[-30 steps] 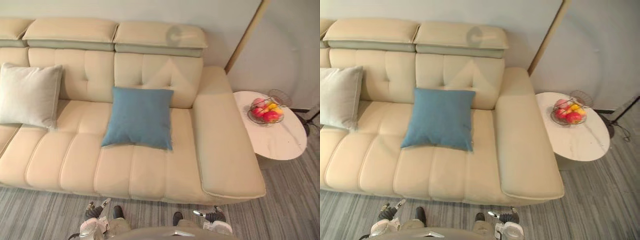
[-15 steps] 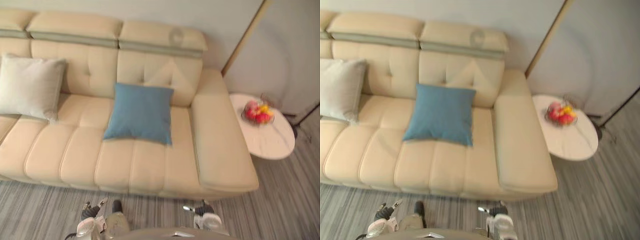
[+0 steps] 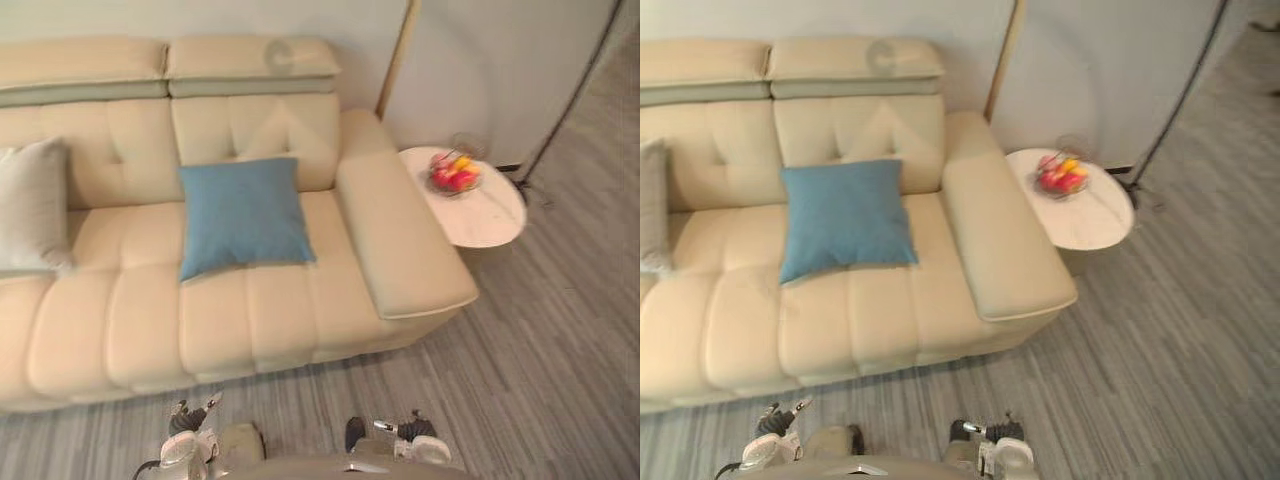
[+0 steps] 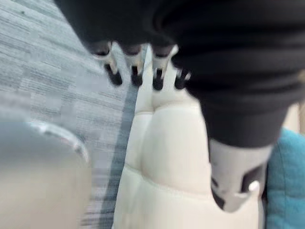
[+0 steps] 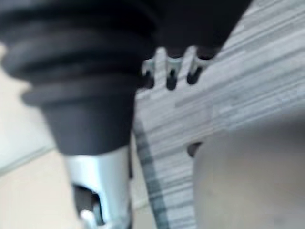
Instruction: Pick up cushions and gather them together orderly.
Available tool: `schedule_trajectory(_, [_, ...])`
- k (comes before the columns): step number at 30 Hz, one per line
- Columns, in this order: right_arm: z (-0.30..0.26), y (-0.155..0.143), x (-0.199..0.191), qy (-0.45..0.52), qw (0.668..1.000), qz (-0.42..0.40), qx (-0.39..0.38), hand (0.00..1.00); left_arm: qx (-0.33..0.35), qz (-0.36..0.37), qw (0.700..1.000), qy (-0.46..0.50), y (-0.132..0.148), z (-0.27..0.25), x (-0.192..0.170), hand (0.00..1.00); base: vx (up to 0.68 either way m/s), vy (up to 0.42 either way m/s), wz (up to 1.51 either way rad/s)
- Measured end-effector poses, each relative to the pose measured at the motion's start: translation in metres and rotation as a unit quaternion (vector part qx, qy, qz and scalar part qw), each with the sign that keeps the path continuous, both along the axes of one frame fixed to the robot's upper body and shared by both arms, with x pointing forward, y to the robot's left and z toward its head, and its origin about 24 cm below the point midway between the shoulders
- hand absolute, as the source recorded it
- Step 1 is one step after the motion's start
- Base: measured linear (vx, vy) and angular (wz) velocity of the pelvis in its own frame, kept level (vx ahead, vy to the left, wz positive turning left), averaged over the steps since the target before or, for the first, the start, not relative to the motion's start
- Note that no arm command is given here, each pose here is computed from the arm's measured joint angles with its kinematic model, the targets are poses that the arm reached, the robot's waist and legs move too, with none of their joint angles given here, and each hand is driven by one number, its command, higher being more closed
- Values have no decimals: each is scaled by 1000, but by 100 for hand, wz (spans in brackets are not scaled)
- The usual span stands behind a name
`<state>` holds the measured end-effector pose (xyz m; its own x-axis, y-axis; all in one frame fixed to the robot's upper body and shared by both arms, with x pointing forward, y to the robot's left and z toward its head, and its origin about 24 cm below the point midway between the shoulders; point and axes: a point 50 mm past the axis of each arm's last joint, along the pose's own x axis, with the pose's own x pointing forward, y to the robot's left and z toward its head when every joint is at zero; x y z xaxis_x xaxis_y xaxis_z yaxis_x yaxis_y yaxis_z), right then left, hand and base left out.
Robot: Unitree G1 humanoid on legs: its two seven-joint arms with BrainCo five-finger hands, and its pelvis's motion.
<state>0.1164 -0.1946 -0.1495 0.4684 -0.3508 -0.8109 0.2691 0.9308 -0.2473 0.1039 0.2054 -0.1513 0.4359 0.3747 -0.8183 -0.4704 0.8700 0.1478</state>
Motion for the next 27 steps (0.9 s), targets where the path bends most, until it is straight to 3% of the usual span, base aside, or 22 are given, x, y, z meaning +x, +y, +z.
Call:
schedule_trajectory(7, [0, -4, 1, -4, 1000, -20, 5, 0, -1, -29, 999, 17, -5, -2, 4, 0, 75, 14, -53])
schedule_trajectory(15, [10, -22, 21, -30, 999, -25, -15, 0, -21, -35, 999, 22, -21, -5, 5, 0, 47, -78, -120])
schedule_trajectory(27, [6, -27, 16, -10, 999, -31, -23, 0, -17, -25, 999, 18, -15, -5, 3, 0, 76, -149, -110])
